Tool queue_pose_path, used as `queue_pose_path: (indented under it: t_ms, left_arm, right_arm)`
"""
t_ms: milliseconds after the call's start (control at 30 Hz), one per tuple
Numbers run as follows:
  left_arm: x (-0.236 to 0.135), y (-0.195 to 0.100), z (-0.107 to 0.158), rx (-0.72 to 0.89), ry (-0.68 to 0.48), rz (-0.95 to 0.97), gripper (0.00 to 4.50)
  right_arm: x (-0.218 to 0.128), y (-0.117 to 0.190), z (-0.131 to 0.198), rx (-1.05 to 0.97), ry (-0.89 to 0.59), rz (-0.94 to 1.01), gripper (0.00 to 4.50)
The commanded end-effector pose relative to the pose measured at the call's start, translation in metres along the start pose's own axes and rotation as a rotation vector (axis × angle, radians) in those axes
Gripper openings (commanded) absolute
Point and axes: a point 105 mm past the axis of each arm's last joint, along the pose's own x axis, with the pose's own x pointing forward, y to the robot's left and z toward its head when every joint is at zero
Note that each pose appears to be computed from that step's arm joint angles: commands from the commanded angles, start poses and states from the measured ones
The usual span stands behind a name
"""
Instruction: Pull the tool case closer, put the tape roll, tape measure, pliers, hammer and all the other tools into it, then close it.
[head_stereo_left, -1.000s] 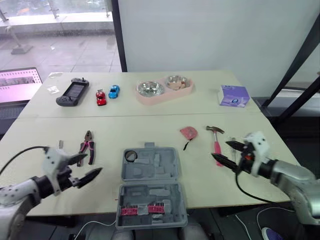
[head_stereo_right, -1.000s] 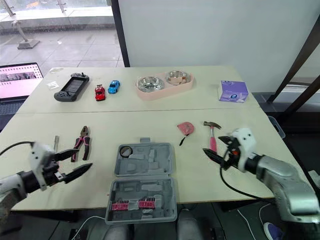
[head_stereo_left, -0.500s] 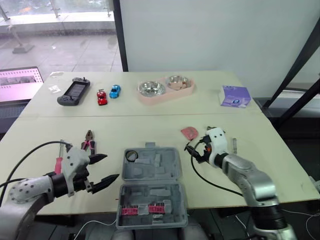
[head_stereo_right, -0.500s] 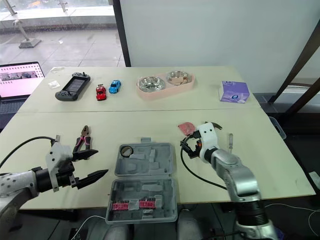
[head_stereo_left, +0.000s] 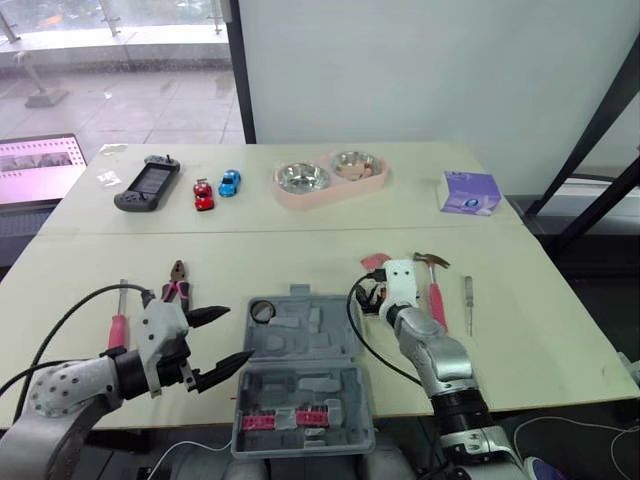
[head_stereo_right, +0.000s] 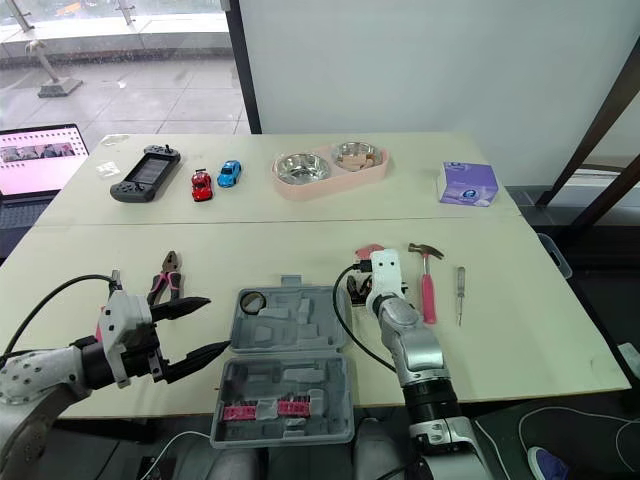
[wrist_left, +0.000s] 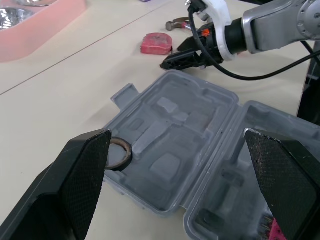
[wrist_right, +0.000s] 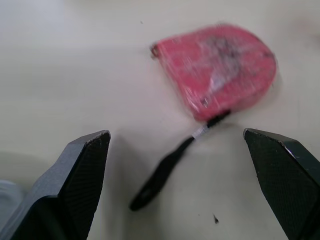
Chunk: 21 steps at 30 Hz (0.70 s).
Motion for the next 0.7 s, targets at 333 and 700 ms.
queue_pose_path:
  t_ms: [333, 700]
  left_arm:
    - [0.001, 0.0, 0.009, 0.044, -0.026, -0.006, 4.5]
    - [0.001, 0.0, 0.007, 0.041, -0.022, -0.007, 4.5]
  right_arm:
    - [0.006, -0.02, -0.001, 0.032, -0.006, -0.043, 3.12]
    - [0.005, -0.01, -0.002, 0.003, -0.018, 0.043, 0.06]
